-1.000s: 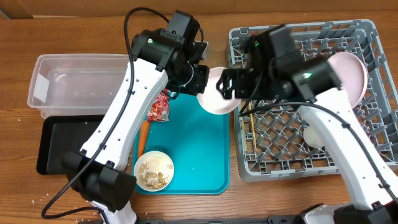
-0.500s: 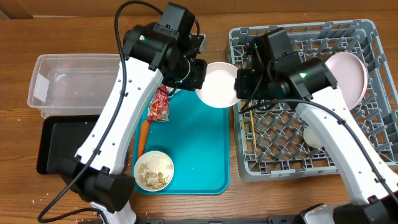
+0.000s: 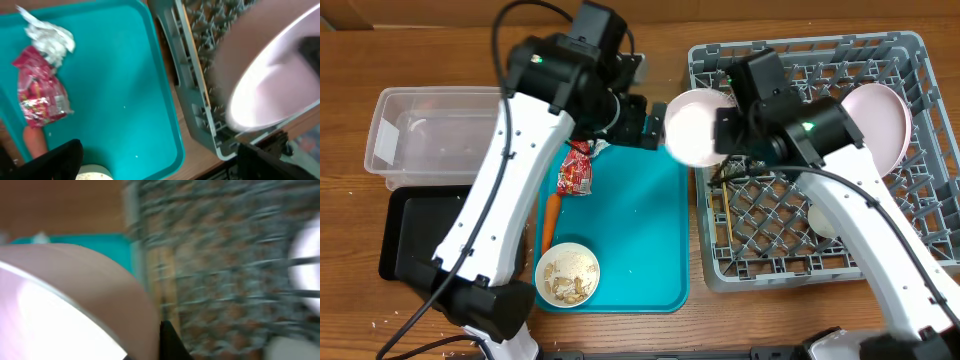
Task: Sort waste into correct bins and load items into the dishwasher
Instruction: 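Carry the bowl with the right gripper and set it in the rack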
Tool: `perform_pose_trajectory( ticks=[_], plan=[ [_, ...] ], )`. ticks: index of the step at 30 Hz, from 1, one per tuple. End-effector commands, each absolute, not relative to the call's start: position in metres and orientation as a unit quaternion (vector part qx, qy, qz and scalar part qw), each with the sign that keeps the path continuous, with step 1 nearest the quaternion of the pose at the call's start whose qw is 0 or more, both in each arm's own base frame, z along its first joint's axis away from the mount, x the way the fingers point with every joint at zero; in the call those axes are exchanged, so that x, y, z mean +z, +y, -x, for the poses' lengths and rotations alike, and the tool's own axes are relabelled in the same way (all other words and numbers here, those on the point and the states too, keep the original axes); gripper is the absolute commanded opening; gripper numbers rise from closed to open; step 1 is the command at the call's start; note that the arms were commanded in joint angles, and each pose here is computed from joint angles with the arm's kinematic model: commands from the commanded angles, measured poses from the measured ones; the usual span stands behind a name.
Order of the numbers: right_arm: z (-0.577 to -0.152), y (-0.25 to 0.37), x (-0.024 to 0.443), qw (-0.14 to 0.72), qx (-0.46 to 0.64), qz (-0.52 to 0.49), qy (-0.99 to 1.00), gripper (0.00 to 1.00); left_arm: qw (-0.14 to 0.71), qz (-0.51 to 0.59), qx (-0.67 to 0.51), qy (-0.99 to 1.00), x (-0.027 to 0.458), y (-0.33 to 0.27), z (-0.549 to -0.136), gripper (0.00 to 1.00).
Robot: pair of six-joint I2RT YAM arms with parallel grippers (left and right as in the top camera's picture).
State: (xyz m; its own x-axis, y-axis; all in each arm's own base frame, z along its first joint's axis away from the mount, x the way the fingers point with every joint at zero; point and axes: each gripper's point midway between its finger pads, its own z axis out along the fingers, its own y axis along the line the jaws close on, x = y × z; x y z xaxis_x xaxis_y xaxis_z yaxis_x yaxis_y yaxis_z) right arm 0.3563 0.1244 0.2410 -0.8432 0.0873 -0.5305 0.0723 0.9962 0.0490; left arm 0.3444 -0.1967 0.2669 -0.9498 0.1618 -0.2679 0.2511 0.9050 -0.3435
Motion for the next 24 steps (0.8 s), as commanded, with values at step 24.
perform_pose_trajectory(
  ticks=[24],
  plan=[
    [-0.422,-0.039,0.203,0.293,-0.482,-0.143,0.813,0.04,0.123,-0.134,-0.185,0.966,0.288,-0.18,-0.335,1.0]
  ],
)
